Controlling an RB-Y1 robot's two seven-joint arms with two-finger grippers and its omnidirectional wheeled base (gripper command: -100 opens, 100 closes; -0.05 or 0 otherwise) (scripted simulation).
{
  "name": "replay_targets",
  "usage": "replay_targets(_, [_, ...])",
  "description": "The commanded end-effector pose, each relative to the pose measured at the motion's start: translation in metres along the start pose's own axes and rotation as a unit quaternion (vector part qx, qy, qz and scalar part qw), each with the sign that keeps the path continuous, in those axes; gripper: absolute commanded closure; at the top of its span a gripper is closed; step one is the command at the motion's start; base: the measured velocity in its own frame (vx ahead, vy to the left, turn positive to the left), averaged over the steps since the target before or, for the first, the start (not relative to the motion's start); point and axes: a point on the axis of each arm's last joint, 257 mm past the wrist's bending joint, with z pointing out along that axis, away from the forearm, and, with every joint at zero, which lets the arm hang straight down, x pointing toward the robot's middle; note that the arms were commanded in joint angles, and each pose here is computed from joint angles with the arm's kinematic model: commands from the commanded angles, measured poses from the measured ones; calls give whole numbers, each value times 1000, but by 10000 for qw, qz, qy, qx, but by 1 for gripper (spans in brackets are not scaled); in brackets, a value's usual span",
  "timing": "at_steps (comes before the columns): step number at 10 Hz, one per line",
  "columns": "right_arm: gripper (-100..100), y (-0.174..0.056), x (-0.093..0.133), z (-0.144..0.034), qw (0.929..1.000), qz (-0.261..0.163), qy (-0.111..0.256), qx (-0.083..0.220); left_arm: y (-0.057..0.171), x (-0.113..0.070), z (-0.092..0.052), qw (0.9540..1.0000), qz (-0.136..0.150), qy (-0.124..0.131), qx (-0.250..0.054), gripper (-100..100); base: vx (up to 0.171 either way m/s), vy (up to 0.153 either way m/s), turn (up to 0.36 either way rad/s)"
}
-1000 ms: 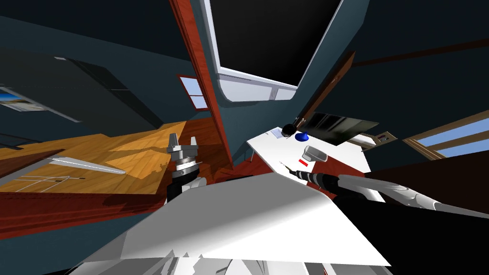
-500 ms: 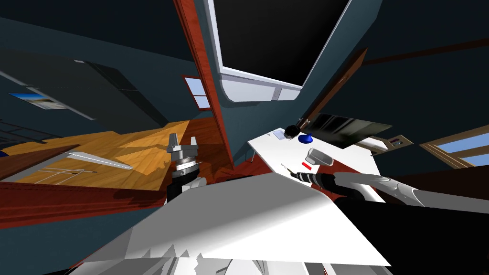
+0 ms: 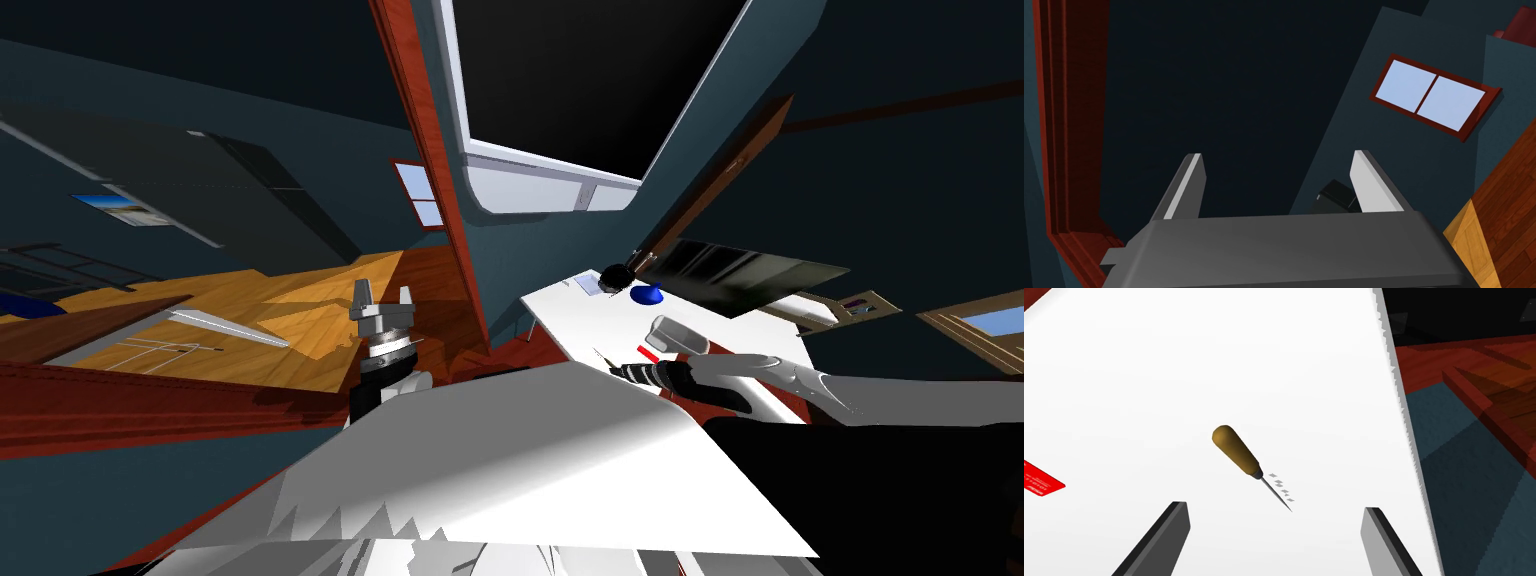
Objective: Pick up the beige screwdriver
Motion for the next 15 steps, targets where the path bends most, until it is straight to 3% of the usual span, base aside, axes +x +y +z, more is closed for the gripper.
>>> replay_targets(1, [-100, 2, 1, 4, 9998, -162, 132, -3, 0, 0, 0, 10000, 0, 0, 0, 0, 12, -32, 65])
replay_targets(9, [-100, 2, 22, 23, 9928, -837, 855, 71, 0, 0, 0, 10000, 0, 0, 0, 0, 6, -32, 79])
replay_targets(15, [-100, 5, 37, 37, 9825, -1306, 1330, 65, 0, 0, 0, 10000, 0, 0, 0, 0, -4, -33, 72])
